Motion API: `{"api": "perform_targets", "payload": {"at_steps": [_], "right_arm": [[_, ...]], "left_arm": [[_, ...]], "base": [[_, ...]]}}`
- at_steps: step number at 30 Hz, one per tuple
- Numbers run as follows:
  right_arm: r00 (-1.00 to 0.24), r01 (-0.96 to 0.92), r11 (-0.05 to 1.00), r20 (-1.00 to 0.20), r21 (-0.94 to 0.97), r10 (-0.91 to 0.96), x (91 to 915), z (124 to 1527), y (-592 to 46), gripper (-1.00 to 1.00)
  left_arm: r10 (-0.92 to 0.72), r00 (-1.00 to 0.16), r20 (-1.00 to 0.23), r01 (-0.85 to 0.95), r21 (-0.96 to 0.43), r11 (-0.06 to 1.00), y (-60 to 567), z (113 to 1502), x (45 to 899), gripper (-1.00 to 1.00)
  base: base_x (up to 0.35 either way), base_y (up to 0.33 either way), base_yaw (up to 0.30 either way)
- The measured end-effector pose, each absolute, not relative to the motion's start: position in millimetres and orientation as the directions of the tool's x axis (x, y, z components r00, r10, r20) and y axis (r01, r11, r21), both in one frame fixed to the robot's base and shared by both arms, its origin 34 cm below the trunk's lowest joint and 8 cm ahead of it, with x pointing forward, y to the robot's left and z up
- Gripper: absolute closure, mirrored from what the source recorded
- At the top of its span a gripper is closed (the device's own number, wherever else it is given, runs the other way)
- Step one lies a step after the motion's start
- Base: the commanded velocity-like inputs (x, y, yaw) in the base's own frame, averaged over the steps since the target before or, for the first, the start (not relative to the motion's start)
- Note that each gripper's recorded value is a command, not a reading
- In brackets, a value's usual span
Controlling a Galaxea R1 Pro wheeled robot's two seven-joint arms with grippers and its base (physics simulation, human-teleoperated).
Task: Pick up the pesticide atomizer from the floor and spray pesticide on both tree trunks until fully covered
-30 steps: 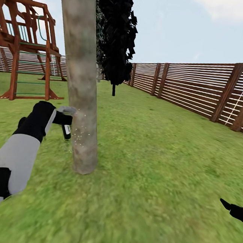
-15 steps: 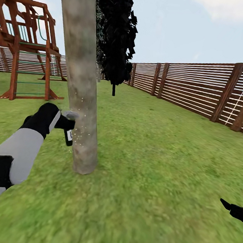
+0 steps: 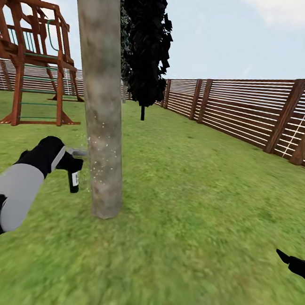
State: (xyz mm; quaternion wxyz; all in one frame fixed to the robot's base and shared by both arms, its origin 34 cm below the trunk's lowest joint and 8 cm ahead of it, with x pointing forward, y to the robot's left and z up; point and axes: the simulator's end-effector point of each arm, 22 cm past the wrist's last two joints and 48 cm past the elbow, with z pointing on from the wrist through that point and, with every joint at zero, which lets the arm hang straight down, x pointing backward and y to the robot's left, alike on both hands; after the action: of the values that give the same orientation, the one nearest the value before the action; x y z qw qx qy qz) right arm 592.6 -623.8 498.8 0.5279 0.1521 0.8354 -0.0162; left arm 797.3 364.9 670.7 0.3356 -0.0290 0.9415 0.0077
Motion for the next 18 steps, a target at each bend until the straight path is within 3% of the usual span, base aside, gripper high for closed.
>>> {"api": "perform_targets", "payload": {"at_steps": [10, 18], "right_arm": [[-0.398, 0.27, 0.954, -0.887, 0.131, 0.234, 593, 498, -623, -1.0], [-0.398, 0.271, 0.953, -0.886, 0.133, 0.236, 592, 498, -624, -1.0]], "left_arm": [[0.009, -0.88, -0.476, 0.017, -0.013, 1.0, 322, 531, 753, 1.0], [0.023, -0.896, -0.444, 0.032, -0.011, 0.999, 311, 487, 730, 1.0]], "base": [[0.0, 0.0, 0.0], [0.072, -0.002, 0.024]]}}
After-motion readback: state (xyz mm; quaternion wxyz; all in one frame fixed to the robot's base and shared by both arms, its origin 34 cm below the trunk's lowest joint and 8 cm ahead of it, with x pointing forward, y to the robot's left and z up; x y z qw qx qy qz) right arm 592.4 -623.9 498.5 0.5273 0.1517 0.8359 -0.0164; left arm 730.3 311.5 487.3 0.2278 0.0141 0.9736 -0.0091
